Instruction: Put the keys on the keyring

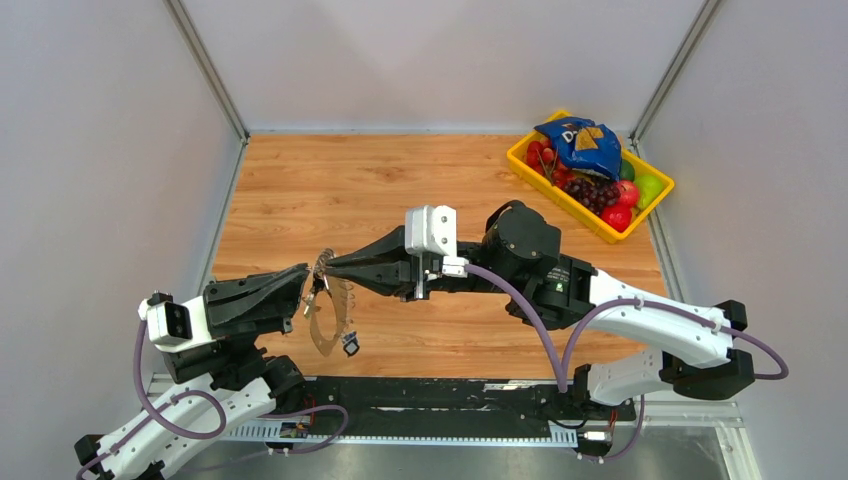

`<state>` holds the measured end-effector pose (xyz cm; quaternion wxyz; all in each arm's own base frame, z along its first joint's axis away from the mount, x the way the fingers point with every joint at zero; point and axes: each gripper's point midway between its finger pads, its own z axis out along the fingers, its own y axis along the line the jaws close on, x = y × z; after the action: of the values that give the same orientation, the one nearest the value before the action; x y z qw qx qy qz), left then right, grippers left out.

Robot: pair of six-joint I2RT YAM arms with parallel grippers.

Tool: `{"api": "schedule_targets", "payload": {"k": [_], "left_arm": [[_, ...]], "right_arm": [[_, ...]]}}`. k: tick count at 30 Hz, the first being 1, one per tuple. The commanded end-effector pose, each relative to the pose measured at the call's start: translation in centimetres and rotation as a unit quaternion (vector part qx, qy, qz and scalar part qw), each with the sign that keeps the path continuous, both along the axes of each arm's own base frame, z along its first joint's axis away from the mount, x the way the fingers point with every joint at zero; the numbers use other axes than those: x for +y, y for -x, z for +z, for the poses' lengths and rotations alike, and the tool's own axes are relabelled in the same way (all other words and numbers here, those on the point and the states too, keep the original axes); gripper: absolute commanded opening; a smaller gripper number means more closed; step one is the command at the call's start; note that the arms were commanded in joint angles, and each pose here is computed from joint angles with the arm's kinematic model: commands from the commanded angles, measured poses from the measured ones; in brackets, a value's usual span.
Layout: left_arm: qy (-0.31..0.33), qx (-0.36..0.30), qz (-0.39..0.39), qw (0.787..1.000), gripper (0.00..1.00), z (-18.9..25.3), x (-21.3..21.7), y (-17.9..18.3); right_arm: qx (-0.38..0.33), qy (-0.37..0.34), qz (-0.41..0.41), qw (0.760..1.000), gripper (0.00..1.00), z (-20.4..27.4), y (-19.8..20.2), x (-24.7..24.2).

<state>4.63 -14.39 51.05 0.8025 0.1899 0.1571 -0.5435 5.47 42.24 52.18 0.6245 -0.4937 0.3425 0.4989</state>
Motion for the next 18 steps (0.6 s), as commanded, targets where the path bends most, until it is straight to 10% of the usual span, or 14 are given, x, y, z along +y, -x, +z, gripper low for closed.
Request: {"api": "schedule_targets", "payload": {"k": [1, 18], "left_arm": [[0.022, -0.022, -0.002, 1.000, 0.00, 1.6, 1.2, 1.2], [0.025, -0.025, -0.003, 0.999, 0.00, 1.6, 1.4, 1.4]], "right_arm": [[-0.012, -0.041, 0.008, 0.999, 0.17, 3.2, 0.8, -1.6], [-0.002, -0.020, 0.007, 1.000, 0.22, 1.4, 0.5, -0.2]]}}
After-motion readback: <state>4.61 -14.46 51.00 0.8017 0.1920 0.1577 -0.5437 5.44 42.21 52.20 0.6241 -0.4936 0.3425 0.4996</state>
